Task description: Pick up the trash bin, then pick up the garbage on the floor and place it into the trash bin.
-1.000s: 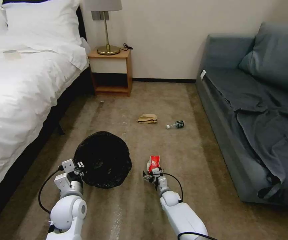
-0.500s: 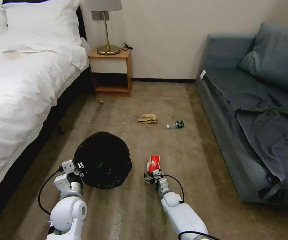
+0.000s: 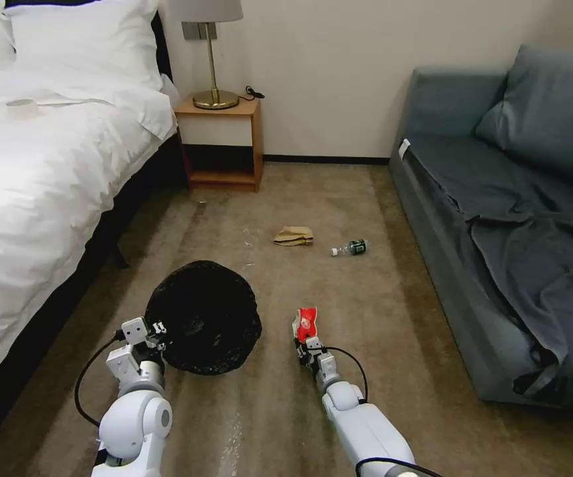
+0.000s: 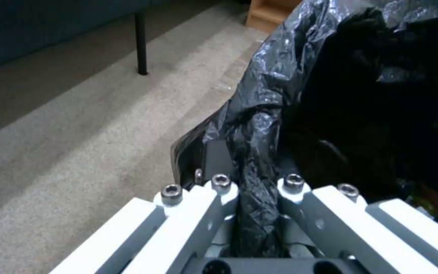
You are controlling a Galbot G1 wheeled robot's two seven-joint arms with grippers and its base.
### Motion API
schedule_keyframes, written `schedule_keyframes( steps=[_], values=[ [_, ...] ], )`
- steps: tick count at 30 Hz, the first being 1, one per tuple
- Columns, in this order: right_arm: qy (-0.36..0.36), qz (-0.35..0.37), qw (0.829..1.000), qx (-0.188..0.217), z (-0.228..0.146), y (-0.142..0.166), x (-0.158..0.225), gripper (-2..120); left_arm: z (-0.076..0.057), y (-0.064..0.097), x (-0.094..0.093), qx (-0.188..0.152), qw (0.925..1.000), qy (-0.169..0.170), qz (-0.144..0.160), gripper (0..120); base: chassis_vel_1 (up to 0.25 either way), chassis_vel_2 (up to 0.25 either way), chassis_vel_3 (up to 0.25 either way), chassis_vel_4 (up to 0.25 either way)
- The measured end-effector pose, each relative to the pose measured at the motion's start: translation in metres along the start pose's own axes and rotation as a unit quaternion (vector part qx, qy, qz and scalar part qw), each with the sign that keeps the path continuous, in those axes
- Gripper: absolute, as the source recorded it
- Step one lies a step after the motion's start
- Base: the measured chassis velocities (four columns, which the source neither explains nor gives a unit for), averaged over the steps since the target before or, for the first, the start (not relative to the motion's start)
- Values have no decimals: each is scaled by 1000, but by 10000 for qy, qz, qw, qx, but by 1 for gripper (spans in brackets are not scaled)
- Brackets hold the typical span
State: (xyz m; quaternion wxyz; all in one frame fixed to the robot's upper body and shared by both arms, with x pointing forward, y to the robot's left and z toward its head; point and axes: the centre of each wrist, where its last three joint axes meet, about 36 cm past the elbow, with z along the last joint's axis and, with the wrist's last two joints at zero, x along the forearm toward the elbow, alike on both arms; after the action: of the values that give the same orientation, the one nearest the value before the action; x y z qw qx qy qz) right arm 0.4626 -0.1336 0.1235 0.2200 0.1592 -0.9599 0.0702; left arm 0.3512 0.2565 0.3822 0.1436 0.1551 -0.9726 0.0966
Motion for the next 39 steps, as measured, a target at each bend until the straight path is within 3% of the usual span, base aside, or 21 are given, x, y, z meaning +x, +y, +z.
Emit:
schedule_keyframes(
  steps=[5,39],
  values=[
    [-14,23,10000,25,0,-1,0,0,0,0,0,4,10000,-8,-4,3,0,0,0,0],
    [-498,279,9982,-194,-25,0,0,0,1,-1,-1,2,10000,-35,3,3,0,0,0,0]
  ],
)
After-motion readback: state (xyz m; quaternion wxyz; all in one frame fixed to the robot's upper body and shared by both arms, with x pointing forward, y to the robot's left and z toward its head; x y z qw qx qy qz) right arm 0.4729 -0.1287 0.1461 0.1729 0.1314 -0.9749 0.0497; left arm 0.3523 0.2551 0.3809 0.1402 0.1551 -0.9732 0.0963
